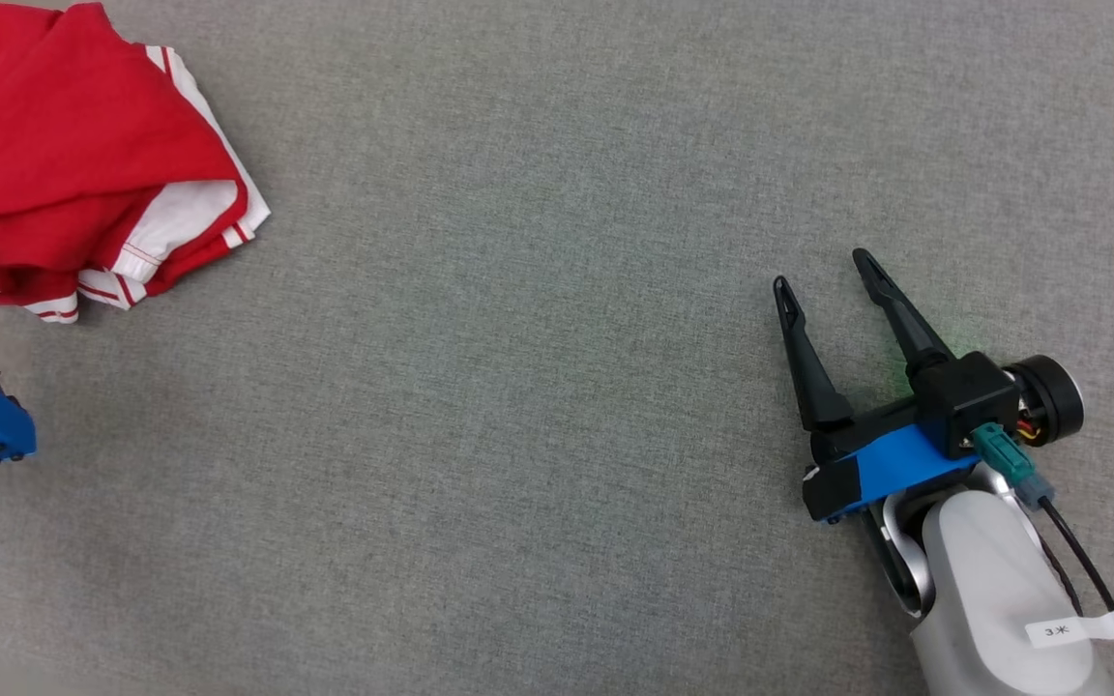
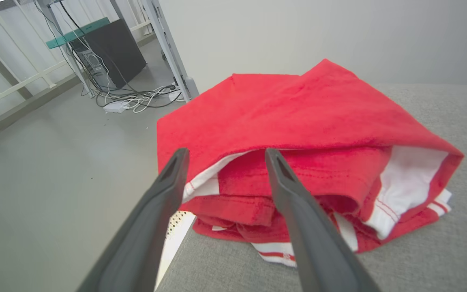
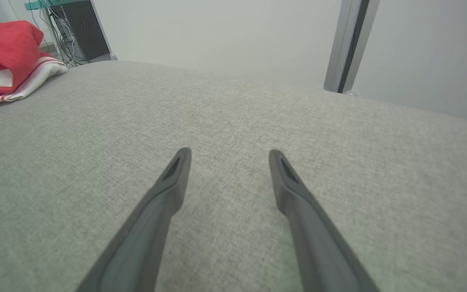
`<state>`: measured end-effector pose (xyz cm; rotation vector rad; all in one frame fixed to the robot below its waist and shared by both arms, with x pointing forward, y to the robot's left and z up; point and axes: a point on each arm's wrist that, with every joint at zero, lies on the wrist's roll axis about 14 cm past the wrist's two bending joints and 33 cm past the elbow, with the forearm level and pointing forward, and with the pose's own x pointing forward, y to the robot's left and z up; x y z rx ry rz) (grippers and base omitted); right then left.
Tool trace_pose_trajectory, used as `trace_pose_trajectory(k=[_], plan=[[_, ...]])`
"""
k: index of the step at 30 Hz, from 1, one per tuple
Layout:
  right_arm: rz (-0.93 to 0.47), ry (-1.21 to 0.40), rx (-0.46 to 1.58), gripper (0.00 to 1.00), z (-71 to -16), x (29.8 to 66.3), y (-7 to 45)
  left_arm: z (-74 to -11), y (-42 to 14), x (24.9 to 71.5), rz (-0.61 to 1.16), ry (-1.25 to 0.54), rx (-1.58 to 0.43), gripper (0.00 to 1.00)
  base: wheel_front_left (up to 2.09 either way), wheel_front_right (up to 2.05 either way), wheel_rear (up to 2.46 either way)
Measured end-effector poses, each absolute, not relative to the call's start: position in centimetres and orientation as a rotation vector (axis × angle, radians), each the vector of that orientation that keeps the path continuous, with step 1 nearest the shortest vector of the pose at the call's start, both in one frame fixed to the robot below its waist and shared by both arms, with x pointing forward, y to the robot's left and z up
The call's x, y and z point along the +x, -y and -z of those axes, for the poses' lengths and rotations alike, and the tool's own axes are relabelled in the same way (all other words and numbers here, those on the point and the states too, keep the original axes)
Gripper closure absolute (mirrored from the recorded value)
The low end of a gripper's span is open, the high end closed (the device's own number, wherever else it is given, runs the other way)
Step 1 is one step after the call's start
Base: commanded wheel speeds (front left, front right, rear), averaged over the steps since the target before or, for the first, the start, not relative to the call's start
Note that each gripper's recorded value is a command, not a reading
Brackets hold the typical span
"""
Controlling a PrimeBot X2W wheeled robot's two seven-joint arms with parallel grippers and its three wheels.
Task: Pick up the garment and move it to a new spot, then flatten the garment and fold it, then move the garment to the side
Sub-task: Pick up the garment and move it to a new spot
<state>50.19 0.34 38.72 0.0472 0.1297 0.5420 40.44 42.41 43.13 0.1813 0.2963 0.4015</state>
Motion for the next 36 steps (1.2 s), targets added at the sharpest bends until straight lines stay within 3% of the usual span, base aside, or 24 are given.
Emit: trace_pose_trajectory(k=[13, 14, 15, 16, 22, 36], plan=[[-0.513, -0.114, 0.056, 0.00, -38.3, 51.2, 0.7, -41.6, -44.6, 42.5, -0.434, -0.357, 0.216, 0.00, 0.00, 0.00, 0.00], [-0.512, -0.113, 0.056, 0.00, -38.3, 51.2, 0.8, -41.6, -44.7, 42.6, -0.438, -0.356, 0.210, 0.18, 0.00, 0.00, 0.00], [-0.509, -0.114, 0.055, 0.00, -38.3, 51.3, 0.9, -41.5, -44.7, 42.7, -0.439, -0.356, 0.204, 0.78, 0.00, 0.00, 0.00], [-0.507, -0.114, 0.055, 0.00, -38.3, 51.3, 1.0, -41.3, -44.6, 42.7, -0.441, -0.358, 0.197, 1.00, 0.00, 0.00, 0.00], [-0.492, -0.106, 0.063, 0.00, -39.0, 51.3, 1.4, -43.7, -43.1, 44.6, -0.394, -0.263, 0.183, 1.00, 0.00, 0.00, 0.00], [-0.439, -0.071, 0.101, 0.00, -43.6, 47.9, 4.0, -58.9, -33.3, 49.2, -0.098, 0.205, 0.197, 1.00, 0.00, 0.00, 0.00]])
